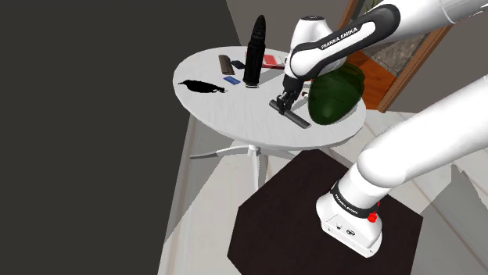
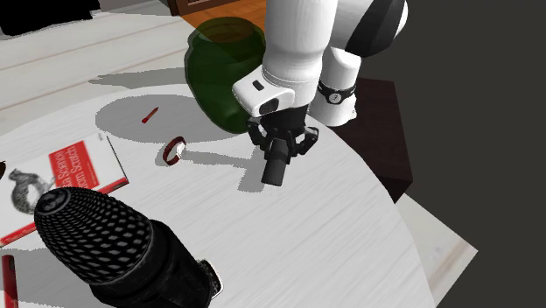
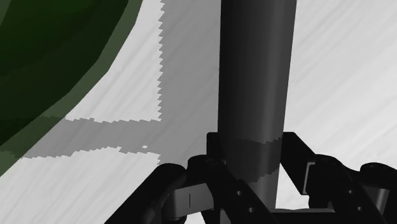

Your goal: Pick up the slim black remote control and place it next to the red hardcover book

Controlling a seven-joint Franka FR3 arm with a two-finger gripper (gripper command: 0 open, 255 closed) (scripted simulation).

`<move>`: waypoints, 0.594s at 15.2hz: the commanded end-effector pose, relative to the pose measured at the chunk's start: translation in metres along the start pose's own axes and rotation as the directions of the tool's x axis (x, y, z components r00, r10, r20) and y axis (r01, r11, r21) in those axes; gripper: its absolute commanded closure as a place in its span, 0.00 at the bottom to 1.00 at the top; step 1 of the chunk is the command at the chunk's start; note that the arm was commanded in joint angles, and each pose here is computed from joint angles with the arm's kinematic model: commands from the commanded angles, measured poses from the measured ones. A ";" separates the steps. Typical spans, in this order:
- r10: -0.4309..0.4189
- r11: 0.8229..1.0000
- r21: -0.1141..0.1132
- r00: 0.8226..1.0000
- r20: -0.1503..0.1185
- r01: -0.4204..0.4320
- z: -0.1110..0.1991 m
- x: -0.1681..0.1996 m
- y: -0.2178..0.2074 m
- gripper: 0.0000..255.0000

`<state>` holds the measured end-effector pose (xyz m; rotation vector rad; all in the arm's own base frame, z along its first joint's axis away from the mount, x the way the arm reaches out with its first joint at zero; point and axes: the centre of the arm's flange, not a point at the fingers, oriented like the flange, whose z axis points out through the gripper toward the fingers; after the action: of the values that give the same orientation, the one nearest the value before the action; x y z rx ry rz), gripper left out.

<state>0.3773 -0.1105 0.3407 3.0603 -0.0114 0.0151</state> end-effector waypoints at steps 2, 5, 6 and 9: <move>0.000 1.000 0.000 1.000 0.000 0.000 -0.016 0.001 0.002 1.00; 0.000 1.000 0.000 1.000 0.000 0.000 -0.032 0.001 0.003 1.00; 0.000 1.000 0.000 1.000 0.000 0.000 -0.037 0.001 0.004 1.00; 0.000 1.000 0.000 1.000 0.000 0.000 -0.053 0.001 0.005 1.00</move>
<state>0.3786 -0.1119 0.3886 3.0603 -0.0114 0.0149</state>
